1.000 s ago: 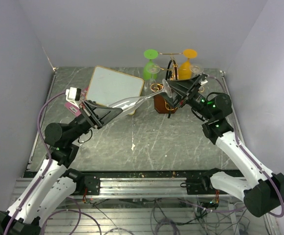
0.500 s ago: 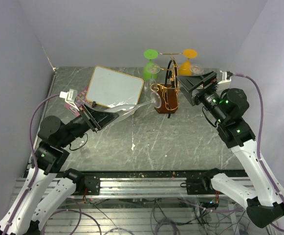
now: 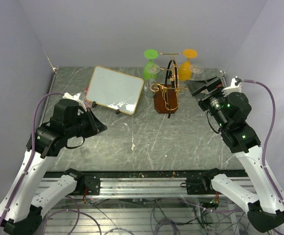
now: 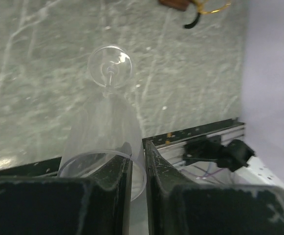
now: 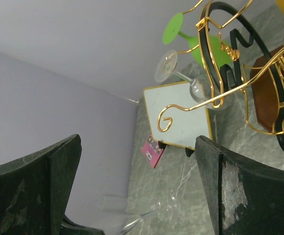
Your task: Take the wine glass off the wine glass rack
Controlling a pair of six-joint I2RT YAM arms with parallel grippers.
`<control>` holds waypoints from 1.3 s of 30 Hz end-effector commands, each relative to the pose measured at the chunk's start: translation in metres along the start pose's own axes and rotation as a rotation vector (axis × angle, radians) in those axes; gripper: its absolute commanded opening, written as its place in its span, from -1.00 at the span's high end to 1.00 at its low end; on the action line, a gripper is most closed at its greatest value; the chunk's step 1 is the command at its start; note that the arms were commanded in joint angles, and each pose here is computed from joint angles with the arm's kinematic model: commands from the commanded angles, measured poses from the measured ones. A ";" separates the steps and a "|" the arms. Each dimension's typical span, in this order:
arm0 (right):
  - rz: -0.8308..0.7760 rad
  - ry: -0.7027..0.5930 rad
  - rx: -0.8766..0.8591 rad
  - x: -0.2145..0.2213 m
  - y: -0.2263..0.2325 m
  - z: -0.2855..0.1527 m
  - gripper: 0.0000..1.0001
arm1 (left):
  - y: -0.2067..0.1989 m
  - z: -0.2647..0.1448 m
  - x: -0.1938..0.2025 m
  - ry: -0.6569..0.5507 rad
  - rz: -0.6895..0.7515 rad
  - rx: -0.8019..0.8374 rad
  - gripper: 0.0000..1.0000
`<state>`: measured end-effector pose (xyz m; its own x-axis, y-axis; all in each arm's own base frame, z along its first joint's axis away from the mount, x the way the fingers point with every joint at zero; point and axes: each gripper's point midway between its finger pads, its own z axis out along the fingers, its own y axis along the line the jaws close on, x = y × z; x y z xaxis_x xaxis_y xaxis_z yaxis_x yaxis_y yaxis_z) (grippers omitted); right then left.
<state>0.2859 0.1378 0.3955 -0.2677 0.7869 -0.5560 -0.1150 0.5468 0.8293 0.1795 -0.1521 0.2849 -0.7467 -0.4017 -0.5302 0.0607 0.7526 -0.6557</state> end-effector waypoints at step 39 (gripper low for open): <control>-0.121 -0.184 0.117 -0.038 -0.025 -0.033 -0.99 | 0.114 0.038 0.003 0.240 0.239 -0.618 0.75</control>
<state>0.2676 0.0917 0.4009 -0.0995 0.7612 -0.6408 -0.0470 0.6397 0.7672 0.2001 -0.0878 0.1859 -0.9125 -0.1145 -0.3928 -0.0939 0.9930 -0.0715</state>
